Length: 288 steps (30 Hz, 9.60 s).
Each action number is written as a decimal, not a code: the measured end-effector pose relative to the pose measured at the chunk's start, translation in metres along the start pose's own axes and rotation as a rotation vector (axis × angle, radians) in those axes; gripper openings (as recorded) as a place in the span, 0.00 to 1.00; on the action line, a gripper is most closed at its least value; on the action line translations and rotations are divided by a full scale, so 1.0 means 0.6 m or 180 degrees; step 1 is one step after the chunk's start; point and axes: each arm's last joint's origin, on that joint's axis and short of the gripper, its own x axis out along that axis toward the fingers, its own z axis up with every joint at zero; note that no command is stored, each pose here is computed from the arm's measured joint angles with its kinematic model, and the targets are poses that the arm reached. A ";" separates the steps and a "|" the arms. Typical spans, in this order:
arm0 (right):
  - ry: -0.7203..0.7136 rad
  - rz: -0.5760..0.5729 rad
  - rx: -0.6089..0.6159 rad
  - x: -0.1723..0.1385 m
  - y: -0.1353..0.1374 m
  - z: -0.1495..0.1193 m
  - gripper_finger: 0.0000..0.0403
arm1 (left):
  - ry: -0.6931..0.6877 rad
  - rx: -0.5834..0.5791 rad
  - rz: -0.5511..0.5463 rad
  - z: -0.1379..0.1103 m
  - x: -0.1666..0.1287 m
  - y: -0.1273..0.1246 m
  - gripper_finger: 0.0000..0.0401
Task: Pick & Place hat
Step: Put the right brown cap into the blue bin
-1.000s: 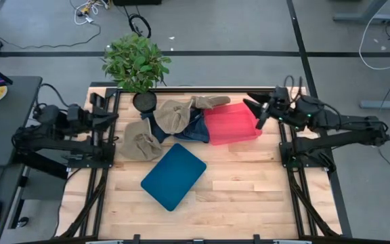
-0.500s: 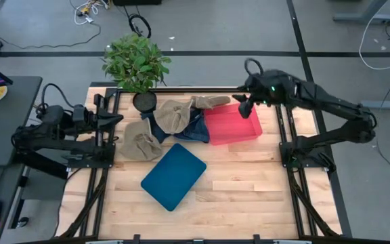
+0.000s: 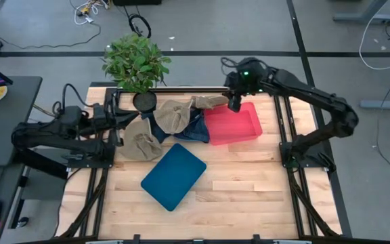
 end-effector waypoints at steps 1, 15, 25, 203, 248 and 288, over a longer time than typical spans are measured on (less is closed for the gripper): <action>0.0081 0.0004 -0.0015 0.013 -0.004 -0.003 0.45 | -0.0024 0.0006 0.0002 0.000 0.005 -0.002 0.05; 0.0739 0.0437 -0.0136 0.152 -0.056 -0.053 0.46 | 0.0129 0.0009 0.0049 -0.021 0.049 -0.016 0.05; 0.0924 0.0572 -0.0086 0.208 -0.079 -0.082 0.52 | 0.0130 0.0013 0.0098 -0.021 0.049 -0.015 0.05; 0.0136 0.2720 0.0332 -0.056 0.070 0.105 0.56 | 0.1332 -0.2187 -0.2097 -0.064 0.089 -0.068 0.05; 0.0716 0.2769 0.0813 -0.063 0.100 0.096 0.56 | 0.2641 0.1070 -0.4357 -0.059 0.248 -0.149 0.05; 0.0578 0.2798 0.0490 -0.063 0.100 0.095 0.56 | 0.3513 0.0392 -0.4398 -0.137 0.267 -0.210 0.05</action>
